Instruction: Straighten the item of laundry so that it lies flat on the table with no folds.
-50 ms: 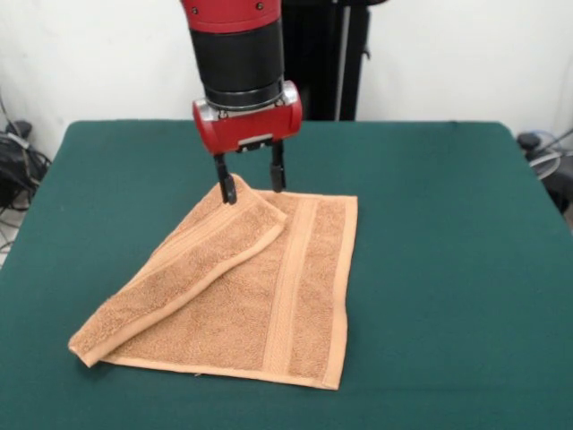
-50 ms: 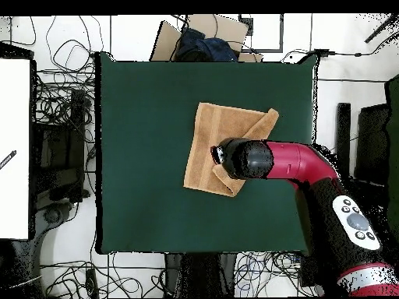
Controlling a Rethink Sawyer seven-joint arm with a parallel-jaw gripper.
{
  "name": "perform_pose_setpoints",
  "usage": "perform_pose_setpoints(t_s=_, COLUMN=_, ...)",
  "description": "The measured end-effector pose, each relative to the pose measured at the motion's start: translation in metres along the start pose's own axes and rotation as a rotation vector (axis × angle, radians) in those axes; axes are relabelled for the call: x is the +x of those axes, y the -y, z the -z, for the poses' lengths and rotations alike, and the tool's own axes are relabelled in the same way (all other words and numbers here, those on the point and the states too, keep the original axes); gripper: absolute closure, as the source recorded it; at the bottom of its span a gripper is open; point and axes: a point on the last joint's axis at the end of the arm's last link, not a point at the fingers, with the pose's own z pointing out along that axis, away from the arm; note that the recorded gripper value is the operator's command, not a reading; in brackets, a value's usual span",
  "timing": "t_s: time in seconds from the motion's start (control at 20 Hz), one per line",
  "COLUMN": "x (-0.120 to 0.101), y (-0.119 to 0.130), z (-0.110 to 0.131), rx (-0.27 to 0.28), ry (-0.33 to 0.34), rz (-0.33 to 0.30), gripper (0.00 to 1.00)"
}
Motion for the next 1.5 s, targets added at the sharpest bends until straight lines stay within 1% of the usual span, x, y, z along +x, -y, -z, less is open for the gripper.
perform_pose_setpoints(t_s=0.15, x=0.002, y=0.0, z=-0.002, rx=-0.002, ry=-0.003, rz=-0.002, gripper=0.0)
perform_pose_setpoints(t_s=0.5, x=0.015, y=0.004, z=-0.011, rx=-0.007, ry=-0.03, rz=-0.019, gripper=0.0)
perform_pose_setpoints(t_s=1.0, x=0.027, y=0.005, z=-0.024, rx=-0.017, ry=-0.052, rz=-0.035, gripper=0.0)
perform_pose_setpoints(t_s=1.25, x=0.028, y=-0.001, z=-0.029, rx=-0.014, ry=-0.036, rz=-0.029, gripper=0.0)
perform_pose_setpoints(t_s=1.5, x=0.035, y=-0.012, z=-0.036, rx=-0.006, ry=-0.022, rz=-0.019, gripper=0.0)
